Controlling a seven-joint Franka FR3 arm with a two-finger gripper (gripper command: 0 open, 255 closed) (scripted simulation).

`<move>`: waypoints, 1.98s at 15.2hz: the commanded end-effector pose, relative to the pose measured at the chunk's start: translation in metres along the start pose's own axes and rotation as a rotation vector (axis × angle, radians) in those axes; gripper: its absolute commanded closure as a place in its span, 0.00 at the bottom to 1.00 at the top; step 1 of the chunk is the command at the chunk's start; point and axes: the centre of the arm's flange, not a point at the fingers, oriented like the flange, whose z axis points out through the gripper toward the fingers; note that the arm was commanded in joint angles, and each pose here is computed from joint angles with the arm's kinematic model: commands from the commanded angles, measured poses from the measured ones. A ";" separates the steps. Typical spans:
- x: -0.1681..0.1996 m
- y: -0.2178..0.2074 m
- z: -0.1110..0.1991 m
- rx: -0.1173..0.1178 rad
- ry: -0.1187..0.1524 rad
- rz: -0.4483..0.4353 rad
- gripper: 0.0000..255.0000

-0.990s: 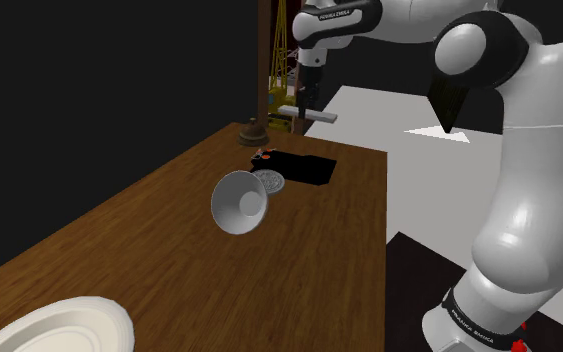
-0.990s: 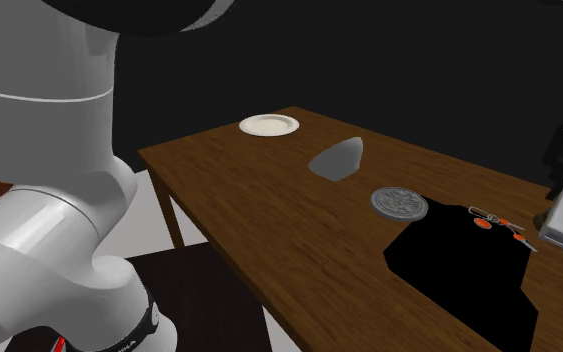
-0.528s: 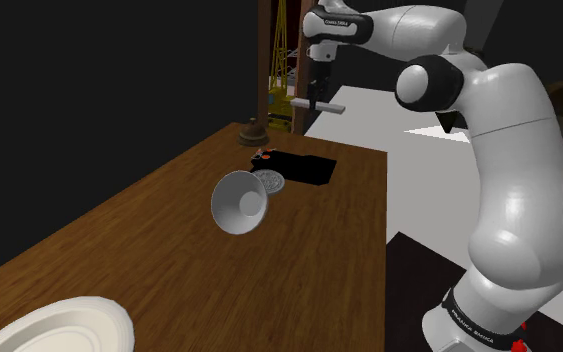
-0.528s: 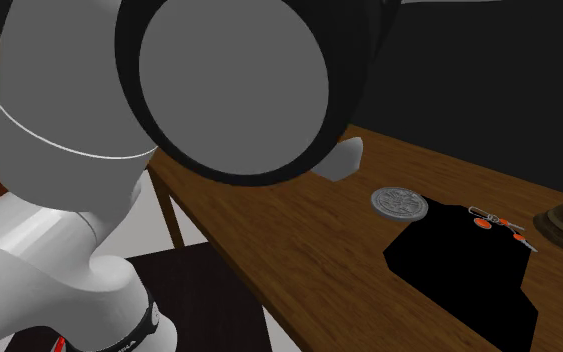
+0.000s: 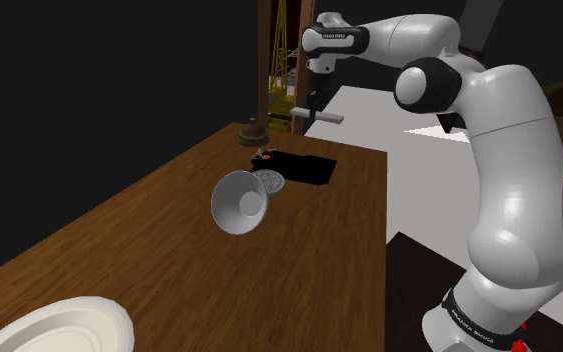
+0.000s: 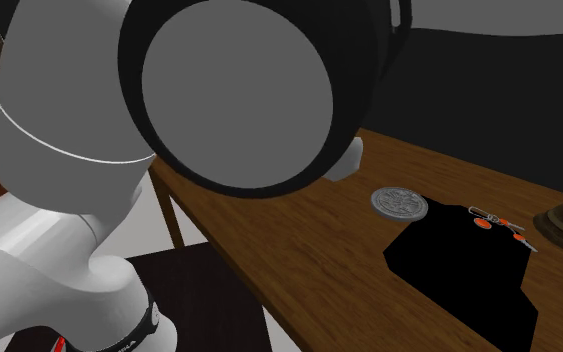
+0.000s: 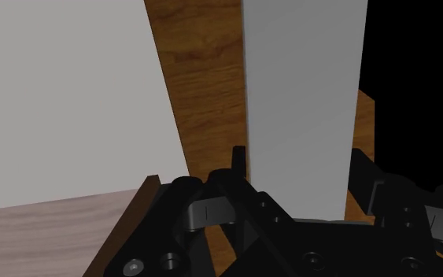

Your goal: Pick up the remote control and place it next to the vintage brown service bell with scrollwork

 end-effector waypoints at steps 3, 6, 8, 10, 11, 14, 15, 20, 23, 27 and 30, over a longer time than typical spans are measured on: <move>-0.001 0.000 0.022 -0.001 0.001 0.000 1.00; -0.001 0.000 0.038 -0.001 0.001 0.000 1.00; -0.001 0.001 0.048 -0.001 0.001 0.000 1.00; -0.001 0.001 0.059 -0.001 0.001 0.000 1.00; 0.000 0.001 0.064 -0.001 0.001 0.000 1.00; -0.001 0.001 0.080 -0.001 0.001 0.000 1.00; 0.000 0.001 0.085 -0.001 0.001 0.000 1.00; 0.000 0.002 0.111 -0.001 0.001 0.000 1.00; 0.000 0.002 0.121 -0.001 0.001 0.000 1.00; 0.000 0.002 0.121 -0.001 0.001 0.000 1.00; 0.000 0.002 0.121 -0.001 0.001 0.000 0.00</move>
